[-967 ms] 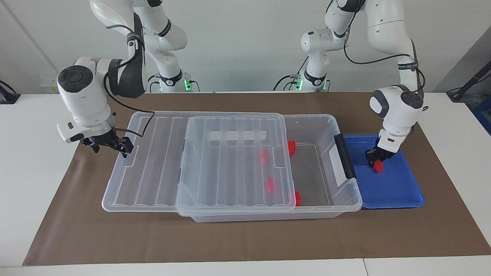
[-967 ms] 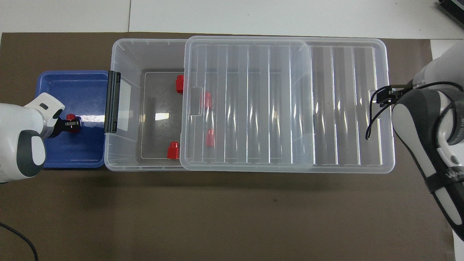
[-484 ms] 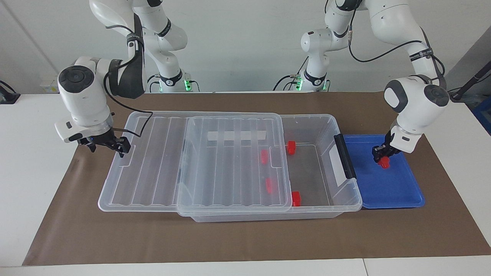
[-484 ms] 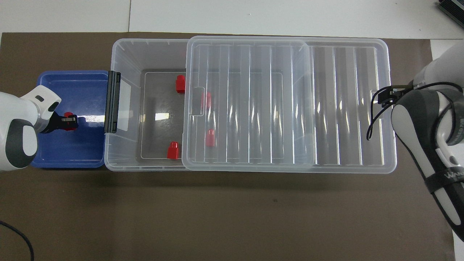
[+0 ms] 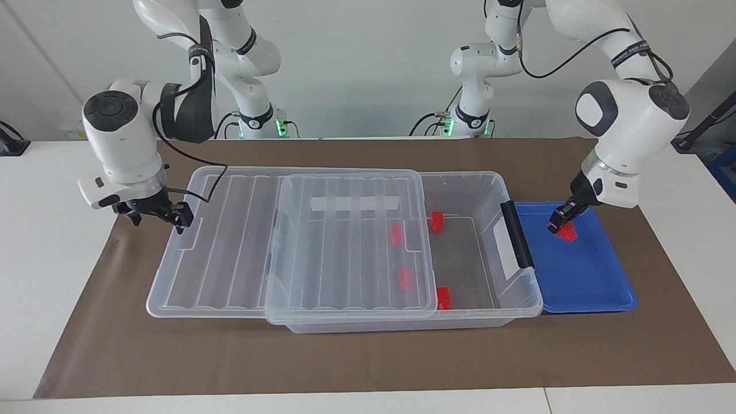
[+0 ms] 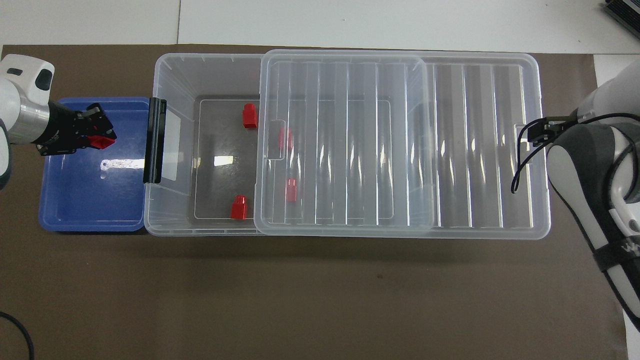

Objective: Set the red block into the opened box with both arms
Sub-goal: 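Lift the red block and carry it over the open box with the left gripper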

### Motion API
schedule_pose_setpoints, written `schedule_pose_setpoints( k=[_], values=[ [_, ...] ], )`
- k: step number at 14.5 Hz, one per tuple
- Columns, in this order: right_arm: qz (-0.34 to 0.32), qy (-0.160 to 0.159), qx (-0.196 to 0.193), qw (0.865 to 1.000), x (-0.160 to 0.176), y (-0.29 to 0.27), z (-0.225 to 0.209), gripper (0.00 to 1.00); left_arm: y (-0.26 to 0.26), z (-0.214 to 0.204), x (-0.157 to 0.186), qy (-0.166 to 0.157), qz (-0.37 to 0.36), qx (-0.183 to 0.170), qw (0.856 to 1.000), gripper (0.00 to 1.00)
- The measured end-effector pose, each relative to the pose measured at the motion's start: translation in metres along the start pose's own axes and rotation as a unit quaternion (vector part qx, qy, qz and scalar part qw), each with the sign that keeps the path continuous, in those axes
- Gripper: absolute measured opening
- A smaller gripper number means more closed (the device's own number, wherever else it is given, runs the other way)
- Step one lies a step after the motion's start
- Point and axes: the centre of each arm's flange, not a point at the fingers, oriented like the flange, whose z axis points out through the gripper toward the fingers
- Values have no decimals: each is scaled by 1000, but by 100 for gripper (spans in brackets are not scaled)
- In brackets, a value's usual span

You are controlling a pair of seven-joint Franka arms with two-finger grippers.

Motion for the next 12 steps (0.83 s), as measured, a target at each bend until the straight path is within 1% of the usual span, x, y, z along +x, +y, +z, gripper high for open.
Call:
schedule_pose_setpoints(
  k=[2,4,5,7,9,12],
  values=[
    [11,13,37,999,-6,-3,-28,100,18,-22,-8,-1,-50,-22,999,35],
    [25,24,75,997,-15,1,-59,100,43,-27,-24,-2,-85,-31,996,35],
    [29,25,87,995,-23,5,-74,100,58,-25,-35,-4,-90,-35,995,35],
    [31,13,93,995,-42,14,-104,100,90,-18,-60,-3,-84,-43,996,35],
    [31,-4,94,995,-61,23,-126,100,115,0,-86,3,-60,-47,997,35],
    [32,-15,94,995,-72,28,-132,100,139,45,-127,26,-7,-24,999,35]
  ],
)
